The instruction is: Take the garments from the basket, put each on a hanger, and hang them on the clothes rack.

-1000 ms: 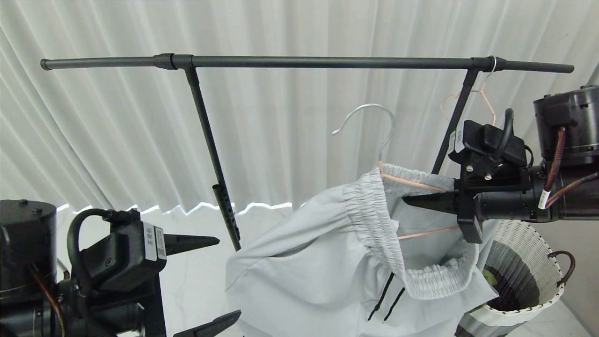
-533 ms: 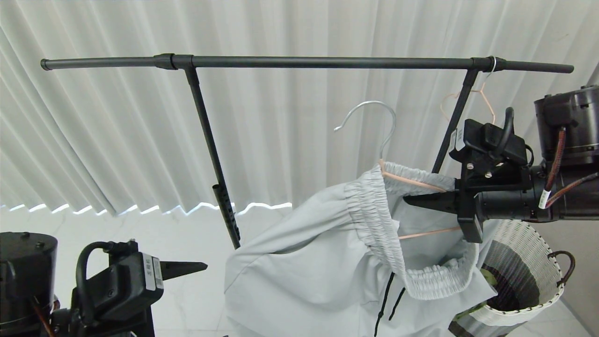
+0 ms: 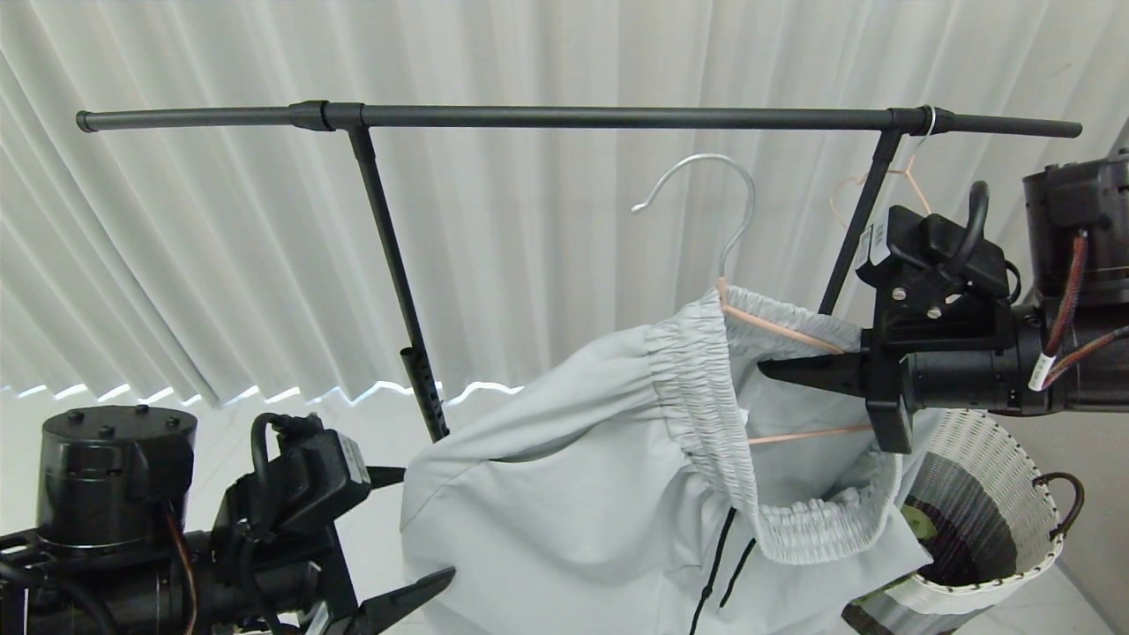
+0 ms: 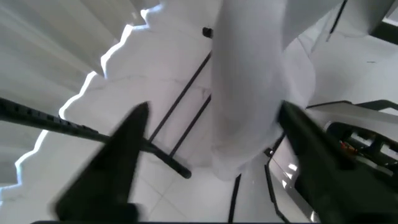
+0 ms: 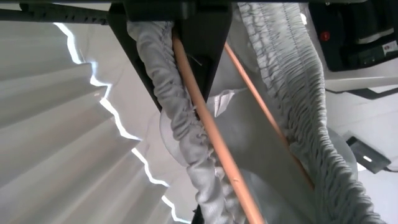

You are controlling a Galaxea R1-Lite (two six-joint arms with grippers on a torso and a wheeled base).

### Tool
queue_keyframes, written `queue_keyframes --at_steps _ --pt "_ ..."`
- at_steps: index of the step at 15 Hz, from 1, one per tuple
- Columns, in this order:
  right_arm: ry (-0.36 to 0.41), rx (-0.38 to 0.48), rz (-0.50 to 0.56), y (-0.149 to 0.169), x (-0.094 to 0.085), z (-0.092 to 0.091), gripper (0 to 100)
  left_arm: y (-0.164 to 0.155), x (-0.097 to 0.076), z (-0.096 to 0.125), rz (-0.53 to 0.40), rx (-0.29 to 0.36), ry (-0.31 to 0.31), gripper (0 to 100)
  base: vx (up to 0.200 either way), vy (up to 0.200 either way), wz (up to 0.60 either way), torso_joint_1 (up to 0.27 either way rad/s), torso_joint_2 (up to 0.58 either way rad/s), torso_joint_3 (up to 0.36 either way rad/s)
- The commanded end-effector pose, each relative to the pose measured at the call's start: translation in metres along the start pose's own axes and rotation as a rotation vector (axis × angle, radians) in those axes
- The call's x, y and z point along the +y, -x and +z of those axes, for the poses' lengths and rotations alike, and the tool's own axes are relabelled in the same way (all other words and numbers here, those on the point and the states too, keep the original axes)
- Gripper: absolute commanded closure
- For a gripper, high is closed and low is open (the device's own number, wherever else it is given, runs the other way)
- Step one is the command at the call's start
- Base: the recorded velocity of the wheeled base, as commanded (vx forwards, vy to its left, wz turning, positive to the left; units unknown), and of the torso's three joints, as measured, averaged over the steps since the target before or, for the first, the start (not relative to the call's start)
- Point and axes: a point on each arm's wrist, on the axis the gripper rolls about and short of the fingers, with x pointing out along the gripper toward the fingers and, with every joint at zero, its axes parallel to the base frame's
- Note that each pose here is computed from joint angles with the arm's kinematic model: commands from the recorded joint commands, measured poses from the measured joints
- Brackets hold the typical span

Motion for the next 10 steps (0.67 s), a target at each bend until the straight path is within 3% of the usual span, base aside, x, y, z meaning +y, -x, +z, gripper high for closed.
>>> queue_keyframes --at_steps 1,5,8,10 --pt "-0.001 -0.010 0.005 0.001 0.002 0.002 100 -0.007 0.004 -0.001 -0.008 0.013 0.010 100 0.000 0.000 0.00 0.000 0.00 0.000" --pt "-0.004 -0.014 -0.001 0.004 0.003 0.003 100 -0.006 0.008 -0.004 0.014 0.022 0.023 100 0.000 0.000 0.00 0.000 0.00 0.000" --pt "-0.011 0.017 -0.064 0.008 0.000 0.001 100 0.010 0.028 -0.022 0.214 0.124 0.101 100 0.000 0.000 0.00 0.000 0.00 0.000" --pt "-0.012 0.019 -0.073 0.009 -0.002 0.001 100 0.018 0.036 -0.029 0.280 0.147 0.132 100 0.000 0.000 0.00 0.000 0.00 0.000"
